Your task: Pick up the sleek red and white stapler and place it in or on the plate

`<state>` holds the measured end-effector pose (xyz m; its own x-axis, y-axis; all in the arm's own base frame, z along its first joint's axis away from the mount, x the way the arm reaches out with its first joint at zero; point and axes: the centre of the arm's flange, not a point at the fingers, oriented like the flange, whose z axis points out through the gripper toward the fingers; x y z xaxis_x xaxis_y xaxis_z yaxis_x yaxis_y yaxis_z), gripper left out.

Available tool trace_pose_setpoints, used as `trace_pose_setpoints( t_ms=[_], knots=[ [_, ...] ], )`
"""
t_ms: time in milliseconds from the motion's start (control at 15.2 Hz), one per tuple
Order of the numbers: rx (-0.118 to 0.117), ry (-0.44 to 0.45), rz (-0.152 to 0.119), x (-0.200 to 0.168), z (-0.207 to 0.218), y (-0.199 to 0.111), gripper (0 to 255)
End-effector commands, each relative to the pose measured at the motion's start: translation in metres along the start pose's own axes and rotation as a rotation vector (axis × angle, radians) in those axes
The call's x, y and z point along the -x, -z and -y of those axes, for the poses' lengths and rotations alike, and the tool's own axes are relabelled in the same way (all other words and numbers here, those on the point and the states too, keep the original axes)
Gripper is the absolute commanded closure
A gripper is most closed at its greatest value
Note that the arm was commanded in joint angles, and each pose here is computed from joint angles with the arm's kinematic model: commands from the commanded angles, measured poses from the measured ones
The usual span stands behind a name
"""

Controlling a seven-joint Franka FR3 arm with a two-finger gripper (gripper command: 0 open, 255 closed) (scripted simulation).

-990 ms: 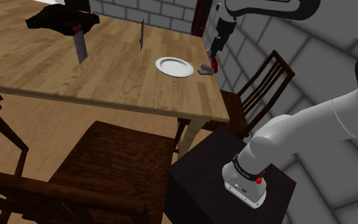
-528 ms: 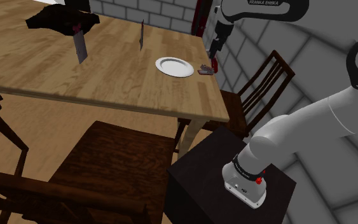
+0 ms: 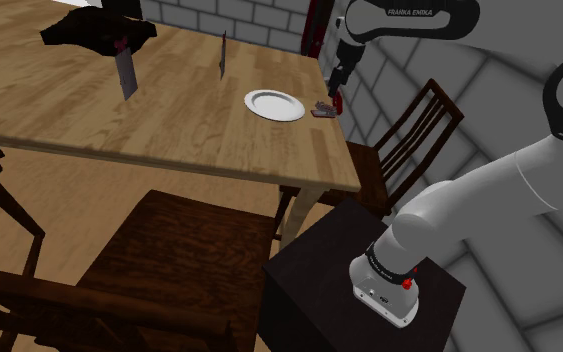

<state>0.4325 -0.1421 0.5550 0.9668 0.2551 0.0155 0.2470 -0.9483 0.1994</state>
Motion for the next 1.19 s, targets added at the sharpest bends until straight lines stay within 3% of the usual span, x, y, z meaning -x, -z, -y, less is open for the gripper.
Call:
trace_pose_setpoints(
  t_ms=[0,66,132,726,1122],
  knots=[
    [0.000,0.000,0.000,0.000,0.000,0.000,0],
    [0.000,0.000,0.000,0.000,0.000,0.000,0],
    [0.000,0.000,0.000,0.000,0.000,0.000,255],
    [0.000,0.000,0.000,0.000,0.000,0.000,255],
    [0.000,0.000,0.000,0.000,-0.006,0.031,255]
  ],
)
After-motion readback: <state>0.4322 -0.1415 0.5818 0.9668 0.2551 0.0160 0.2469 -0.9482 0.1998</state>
